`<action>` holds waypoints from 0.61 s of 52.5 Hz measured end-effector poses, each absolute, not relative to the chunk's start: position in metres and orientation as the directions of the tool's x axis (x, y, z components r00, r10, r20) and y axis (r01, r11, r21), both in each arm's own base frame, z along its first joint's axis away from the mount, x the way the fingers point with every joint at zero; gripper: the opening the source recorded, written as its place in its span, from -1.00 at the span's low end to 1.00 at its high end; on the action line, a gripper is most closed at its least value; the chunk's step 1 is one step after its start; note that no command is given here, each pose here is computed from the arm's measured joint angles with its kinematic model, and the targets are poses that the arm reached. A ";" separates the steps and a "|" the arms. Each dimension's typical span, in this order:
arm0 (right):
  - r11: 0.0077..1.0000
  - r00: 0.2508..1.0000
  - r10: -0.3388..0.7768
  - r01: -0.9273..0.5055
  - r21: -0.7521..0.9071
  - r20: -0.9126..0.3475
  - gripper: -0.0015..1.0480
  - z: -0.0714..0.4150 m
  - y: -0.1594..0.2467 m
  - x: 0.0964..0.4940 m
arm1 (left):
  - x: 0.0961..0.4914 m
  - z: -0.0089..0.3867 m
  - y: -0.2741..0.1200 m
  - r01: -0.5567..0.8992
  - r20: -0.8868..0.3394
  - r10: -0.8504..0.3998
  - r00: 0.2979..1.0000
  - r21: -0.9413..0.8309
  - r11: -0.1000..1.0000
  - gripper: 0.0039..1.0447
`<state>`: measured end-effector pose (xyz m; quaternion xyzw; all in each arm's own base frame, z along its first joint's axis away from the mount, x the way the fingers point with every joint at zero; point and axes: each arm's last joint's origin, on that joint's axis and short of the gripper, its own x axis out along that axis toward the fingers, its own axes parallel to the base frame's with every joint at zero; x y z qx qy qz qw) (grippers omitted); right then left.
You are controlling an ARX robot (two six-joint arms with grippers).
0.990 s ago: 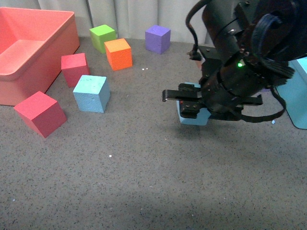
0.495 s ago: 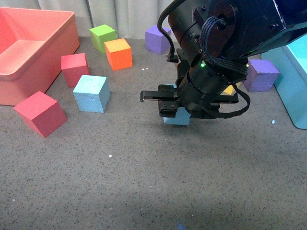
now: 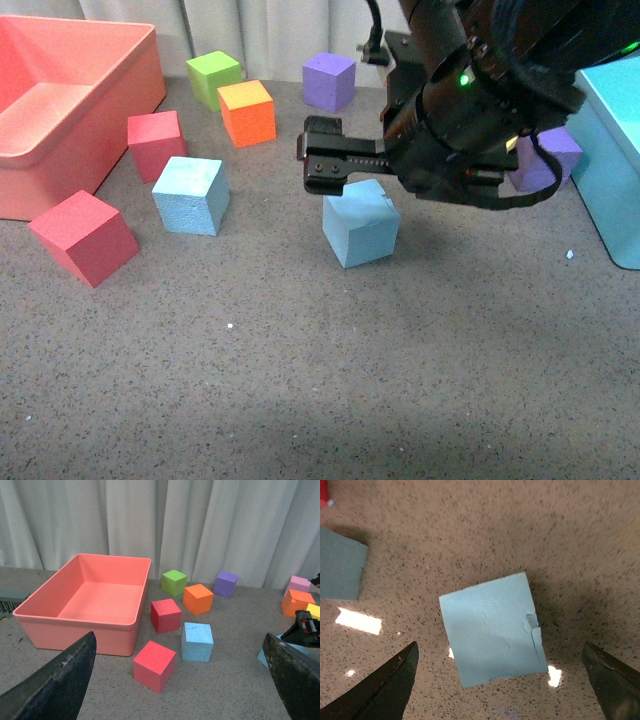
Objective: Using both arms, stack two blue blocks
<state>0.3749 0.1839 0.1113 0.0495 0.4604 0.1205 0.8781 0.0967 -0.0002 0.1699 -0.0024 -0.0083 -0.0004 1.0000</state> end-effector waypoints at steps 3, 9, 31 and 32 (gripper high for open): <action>0.965 0.564 0.263 -0.175 0.198 -0.783 0.82 0.119 0.183 0.374 | 0.097 0.170 0.000 0.001 0.017 -0.001 1.000 -0.005 1.000 0.88; 0.992 0.809 0.104 -0.123 0.006 -0.578 0.57 0.105 0.173 0.368 | 0.097 0.170 0.000 0.001 0.017 -0.001 1.000 -0.005 1.000 0.88; 1.000 1.000 0.005 -0.005 -0.007 -0.027 -0.98 0.141 0.053 0.246 | 0.097 0.170 0.000 0.001 0.017 -0.001 1.000 -0.005 1.000 0.88; 1.000 1.000 0.007 -0.007 -0.006 -0.027 -0.98 0.142 0.051 0.243 | 0.097 0.170 0.000 0.001 0.017 -0.001 1.000 -0.005 1.000 0.88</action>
